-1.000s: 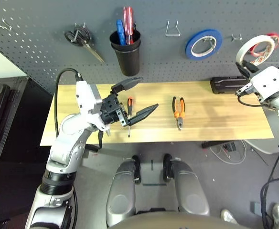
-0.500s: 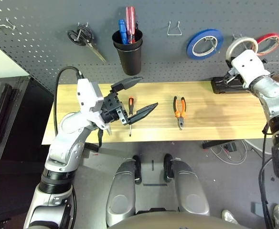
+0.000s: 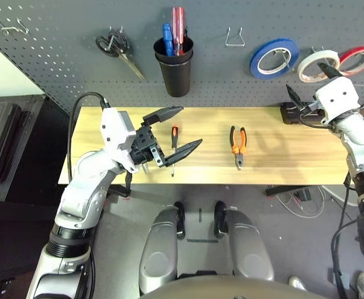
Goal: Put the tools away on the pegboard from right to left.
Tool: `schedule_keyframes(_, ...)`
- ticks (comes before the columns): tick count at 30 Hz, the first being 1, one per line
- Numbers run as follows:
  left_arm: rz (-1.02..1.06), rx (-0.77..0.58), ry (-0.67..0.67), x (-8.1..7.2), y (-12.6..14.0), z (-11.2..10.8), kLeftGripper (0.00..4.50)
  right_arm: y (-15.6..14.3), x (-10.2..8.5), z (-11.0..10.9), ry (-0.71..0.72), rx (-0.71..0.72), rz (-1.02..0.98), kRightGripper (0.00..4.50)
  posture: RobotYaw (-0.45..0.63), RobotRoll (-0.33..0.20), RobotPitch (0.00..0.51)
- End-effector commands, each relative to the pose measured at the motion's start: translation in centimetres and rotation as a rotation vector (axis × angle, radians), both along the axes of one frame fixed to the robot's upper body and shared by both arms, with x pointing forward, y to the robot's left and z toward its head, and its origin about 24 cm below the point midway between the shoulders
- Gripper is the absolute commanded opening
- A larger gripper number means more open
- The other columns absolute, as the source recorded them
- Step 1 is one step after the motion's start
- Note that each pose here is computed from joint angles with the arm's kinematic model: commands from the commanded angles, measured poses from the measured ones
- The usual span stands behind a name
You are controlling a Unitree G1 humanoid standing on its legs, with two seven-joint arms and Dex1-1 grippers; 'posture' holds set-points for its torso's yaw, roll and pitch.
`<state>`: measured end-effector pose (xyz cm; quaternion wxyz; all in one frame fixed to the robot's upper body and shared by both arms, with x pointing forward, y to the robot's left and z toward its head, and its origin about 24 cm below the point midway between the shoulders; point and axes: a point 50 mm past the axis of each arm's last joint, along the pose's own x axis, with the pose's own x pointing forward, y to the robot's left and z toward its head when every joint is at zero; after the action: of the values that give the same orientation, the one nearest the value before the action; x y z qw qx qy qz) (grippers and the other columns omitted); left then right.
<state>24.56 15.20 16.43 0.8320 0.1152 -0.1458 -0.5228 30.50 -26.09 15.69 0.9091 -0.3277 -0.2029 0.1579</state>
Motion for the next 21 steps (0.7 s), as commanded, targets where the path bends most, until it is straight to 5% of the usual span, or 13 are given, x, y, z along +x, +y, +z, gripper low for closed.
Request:
schedule_keyframes(1,-0.014,0.081,0.018,0.0,0.8,-1.1,4.50,0.3,-1.5,-1.1,0.125,0.030,0.027,4.44,0.02,0.000,0.254)
schedule_keyframes(11,-0.104,0.389,0.065,0.0,2.7,-4.3,4.50,0.7,-2.4,-6.0,0.609,0.170,-0.167,4.44,0.02,0.000,0.281)
schedule_keyframes(21,-0.124,0.551,0.028,0.7,3.1,-6.4,4.50,3.4,-1.6,-7.7,1.009,0.280,-0.265,4.44,0.02,0.000,0.319)
